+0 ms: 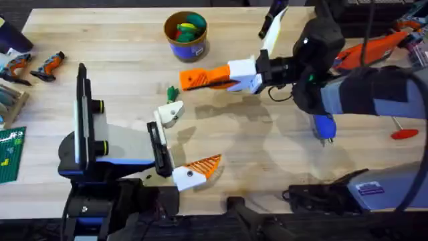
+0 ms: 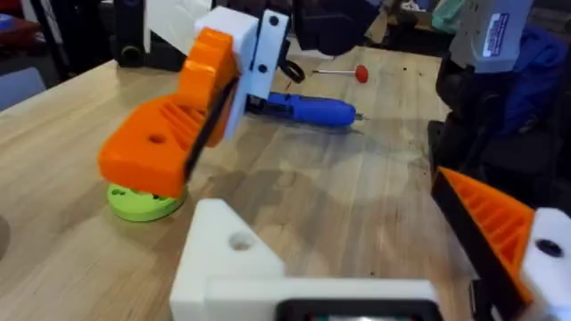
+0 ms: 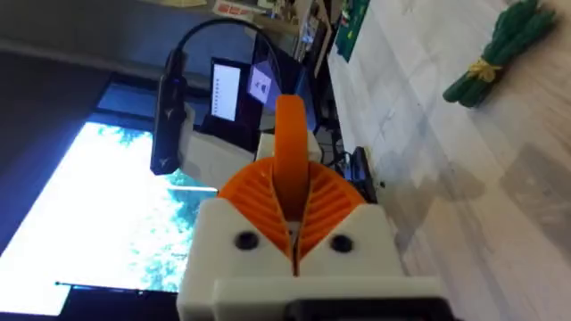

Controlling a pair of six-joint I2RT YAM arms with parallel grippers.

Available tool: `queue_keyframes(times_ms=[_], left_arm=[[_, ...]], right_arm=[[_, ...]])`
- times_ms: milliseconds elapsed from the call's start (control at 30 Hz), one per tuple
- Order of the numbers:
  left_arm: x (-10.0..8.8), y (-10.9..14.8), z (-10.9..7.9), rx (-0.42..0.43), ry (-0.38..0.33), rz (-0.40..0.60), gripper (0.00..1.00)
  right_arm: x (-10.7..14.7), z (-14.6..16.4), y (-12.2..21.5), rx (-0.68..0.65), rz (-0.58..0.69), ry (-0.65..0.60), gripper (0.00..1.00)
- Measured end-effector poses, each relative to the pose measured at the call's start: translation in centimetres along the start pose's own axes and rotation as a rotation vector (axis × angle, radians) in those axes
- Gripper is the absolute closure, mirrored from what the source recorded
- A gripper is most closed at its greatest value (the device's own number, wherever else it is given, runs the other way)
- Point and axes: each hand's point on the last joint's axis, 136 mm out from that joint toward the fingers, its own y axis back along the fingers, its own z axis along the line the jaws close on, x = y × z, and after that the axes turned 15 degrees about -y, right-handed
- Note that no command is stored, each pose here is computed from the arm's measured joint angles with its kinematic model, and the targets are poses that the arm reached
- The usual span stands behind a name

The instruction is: Pick up the gripper from the table and insert it into the empty holder that is missing its gripper. Then pick up a screw, insert it into the mounting hole, and use the screwdriver to tighten it. Finally, clean up the table by picking up the vegetable and placing it into the bucket.

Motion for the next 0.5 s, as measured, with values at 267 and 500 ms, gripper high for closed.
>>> queue_keyframes(times_ms=[267, 500], left_arm=[[0.0, 0.0, 0.0, 0.0, 0.0, 0.0, 0.015], [0.0, 0.0, 0.0, 0.0, 0.0, 0.0, 0.015]], right_arm=[[1.8, -0.9, 1.3, -0.013, 0.051, -0.051, 0.986], [3.3, -1.4, 2.0, -0.01, 0.114, -0.103, 0.986]])
